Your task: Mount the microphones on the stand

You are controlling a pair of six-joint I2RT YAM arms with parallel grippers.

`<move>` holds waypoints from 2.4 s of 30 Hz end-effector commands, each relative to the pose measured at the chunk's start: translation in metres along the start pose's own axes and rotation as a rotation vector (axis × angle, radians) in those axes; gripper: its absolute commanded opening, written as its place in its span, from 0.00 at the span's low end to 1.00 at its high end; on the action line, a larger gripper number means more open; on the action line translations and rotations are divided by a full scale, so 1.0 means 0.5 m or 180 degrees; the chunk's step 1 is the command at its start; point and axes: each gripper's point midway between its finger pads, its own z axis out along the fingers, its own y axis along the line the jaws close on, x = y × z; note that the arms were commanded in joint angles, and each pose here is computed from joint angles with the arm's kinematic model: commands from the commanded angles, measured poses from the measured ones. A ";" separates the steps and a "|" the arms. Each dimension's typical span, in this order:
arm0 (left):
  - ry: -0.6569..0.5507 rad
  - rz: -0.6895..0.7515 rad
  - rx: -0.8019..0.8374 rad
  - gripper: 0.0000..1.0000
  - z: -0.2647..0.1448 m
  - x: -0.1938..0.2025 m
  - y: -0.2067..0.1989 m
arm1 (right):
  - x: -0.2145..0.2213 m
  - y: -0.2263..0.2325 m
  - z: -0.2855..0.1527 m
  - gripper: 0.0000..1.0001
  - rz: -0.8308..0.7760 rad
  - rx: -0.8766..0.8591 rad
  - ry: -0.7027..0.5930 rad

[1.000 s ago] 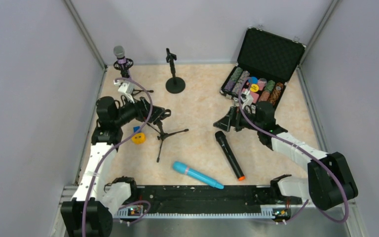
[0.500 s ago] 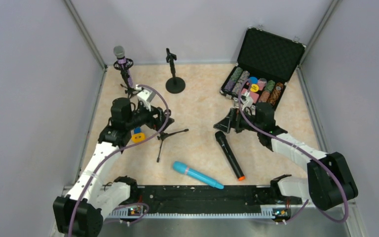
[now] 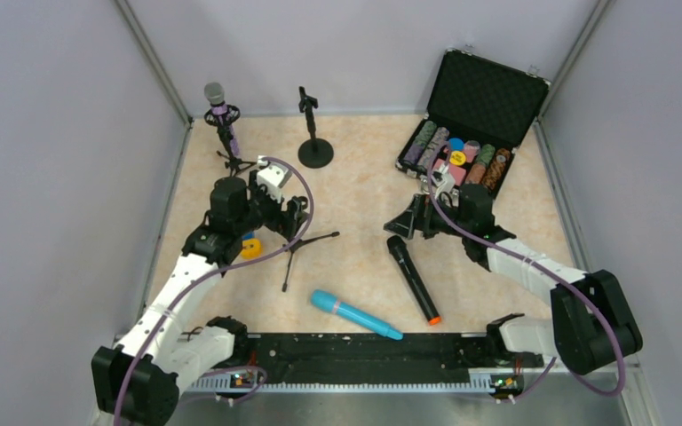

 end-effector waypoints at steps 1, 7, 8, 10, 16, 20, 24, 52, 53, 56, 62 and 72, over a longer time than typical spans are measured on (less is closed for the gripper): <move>-0.0091 0.0186 -0.0095 0.92 0.004 -0.014 0.014 | -0.020 0.004 0.002 0.99 -0.0095 -0.0053 -0.0098; -0.0018 0.0178 -0.0067 0.89 0.014 0.011 0.011 | -0.022 0.002 0.013 0.99 -0.0050 -0.0080 -0.0064; 0.0001 0.0175 -0.0072 0.88 0.016 0.016 0.012 | -0.024 0.002 0.014 0.99 -0.0050 -0.0081 -0.0066; 0.0031 0.0157 -0.0082 0.87 0.020 0.020 0.015 | -0.024 0.004 0.014 0.99 -0.0055 -0.0085 -0.0059; 0.0098 0.0117 -0.0050 0.81 0.030 0.030 0.013 | -0.026 0.005 0.010 0.99 -0.0061 -0.0061 -0.0070; 0.0107 0.0128 -0.0009 0.73 0.034 0.033 0.010 | -0.032 0.003 0.014 0.99 -0.0072 -0.0050 -0.0088; 0.0121 0.0167 0.0035 0.60 0.038 0.034 0.007 | -0.038 -0.003 0.019 0.99 -0.0098 -0.0001 -0.0059; -0.0458 0.0661 0.0561 0.00 0.089 -0.155 -0.030 | -0.089 0.024 -0.001 0.99 -0.0343 0.0069 -0.0196; -0.0483 0.0709 0.0588 0.00 0.091 -0.164 -0.034 | -0.091 0.025 0.001 0.99 -0.0347 0.0062 -0.0184; -0.0545 0.0859 0.0653 0.00 0.099 -0.188 -0.039 | -0.095 0.024 0.005 0.99 -0.0360 0.0071 -0.0148; -0.0626 0.1033 0.0941 0.00 0.123 -0.227 -0.063 | -0.093 0.023 -0.002 0.99 -0.0382 0.0112 -0.0140; -0.0584 0.1114 0.1196 0.00 0.182 -0.228 -0.089 | -0.096 0.023 -0.008 0.99 -0.0374 0.0150 -0.0206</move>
